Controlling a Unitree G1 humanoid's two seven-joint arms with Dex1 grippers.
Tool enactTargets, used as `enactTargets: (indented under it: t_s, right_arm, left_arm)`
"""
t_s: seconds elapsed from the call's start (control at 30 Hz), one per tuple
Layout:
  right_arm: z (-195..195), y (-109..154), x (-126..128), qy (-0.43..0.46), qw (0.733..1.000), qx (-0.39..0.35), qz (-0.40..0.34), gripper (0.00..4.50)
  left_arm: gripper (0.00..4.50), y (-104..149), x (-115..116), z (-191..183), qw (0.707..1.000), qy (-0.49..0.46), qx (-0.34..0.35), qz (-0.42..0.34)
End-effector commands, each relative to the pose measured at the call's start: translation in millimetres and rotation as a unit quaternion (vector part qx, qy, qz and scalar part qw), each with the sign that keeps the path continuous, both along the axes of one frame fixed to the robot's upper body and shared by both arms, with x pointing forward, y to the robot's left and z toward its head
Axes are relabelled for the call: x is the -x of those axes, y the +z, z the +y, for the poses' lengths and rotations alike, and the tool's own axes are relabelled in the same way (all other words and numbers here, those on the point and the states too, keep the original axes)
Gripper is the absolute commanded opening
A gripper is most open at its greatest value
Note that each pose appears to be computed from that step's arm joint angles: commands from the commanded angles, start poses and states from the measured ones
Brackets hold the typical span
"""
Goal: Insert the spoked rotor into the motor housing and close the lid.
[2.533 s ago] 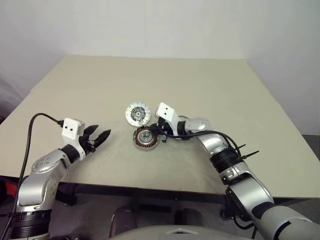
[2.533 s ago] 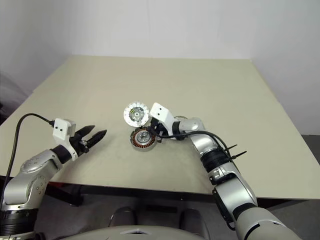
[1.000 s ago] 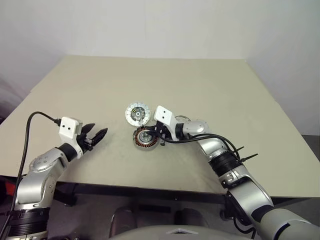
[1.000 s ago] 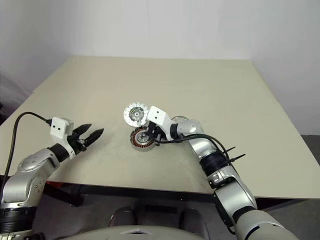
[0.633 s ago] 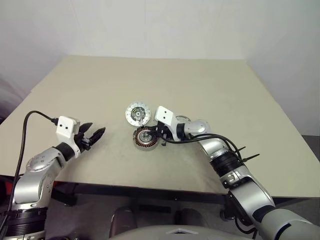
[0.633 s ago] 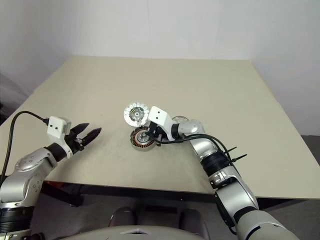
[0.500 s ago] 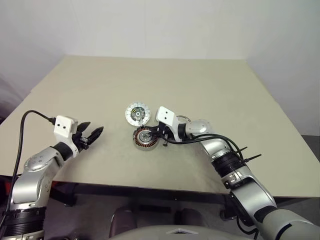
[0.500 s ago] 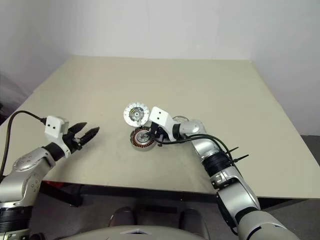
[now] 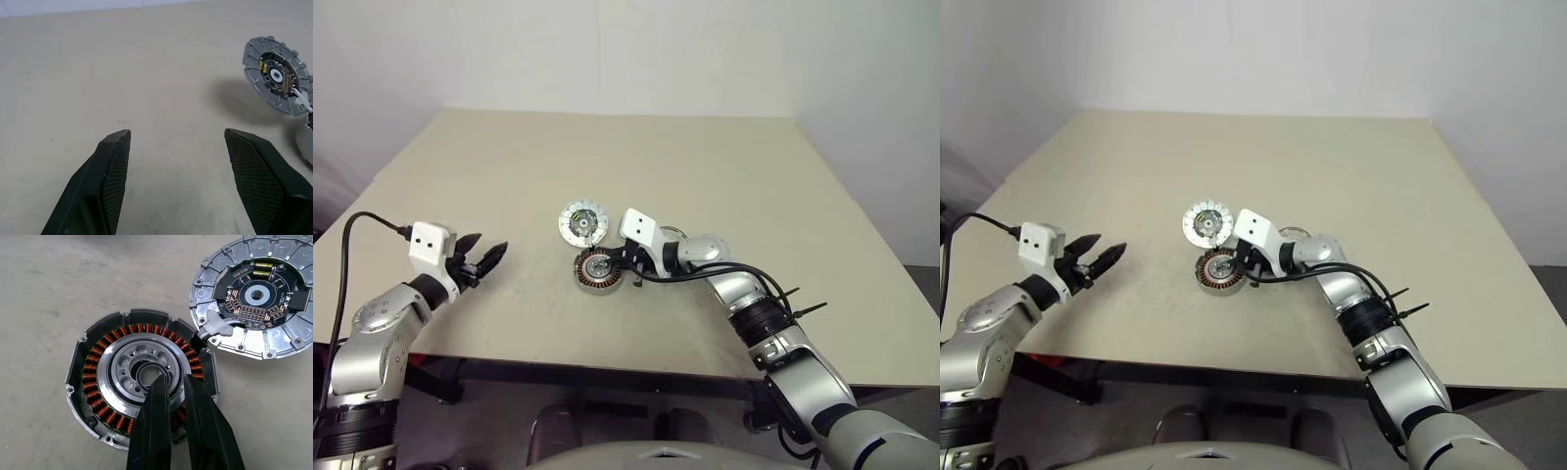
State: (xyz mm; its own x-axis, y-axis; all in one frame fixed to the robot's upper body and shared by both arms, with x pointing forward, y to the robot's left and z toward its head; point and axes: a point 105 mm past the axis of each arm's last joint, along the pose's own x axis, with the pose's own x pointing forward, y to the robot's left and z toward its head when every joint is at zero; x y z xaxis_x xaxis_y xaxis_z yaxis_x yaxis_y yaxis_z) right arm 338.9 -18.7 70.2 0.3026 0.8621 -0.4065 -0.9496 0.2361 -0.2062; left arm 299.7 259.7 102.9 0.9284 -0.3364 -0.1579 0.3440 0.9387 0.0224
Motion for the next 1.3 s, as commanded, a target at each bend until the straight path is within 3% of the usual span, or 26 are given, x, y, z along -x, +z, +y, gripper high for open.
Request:
enactTargets:
  t_s: [0.03,0.63,1.03,1.3]
  right_arm:
    - [11,15,-2,0.005,1.000,-0.023,-0.013,0.50]
    - [20,20,1,0.006,0.999,-0.033,-0.011,0.50]
    - [8,58,-10,0.007,0.997,-0.040,-0.064,0.50]
    - [1,33,-4,0.012,0.999,-0.015,-0.035,0.50]
  left_arm:
    - [3.24,21,-2,11,0.999,0.009,-0.018,-0.036]
    - [3.24,26,-2,21,0.999,0.021,-0.028,-0.039]
    - [3.24,22,-5,17,0.999,0.017,-0.025,-0.038]
    - [3.24,23,-5,18,0.999,0.017,-0.026,-0.039]
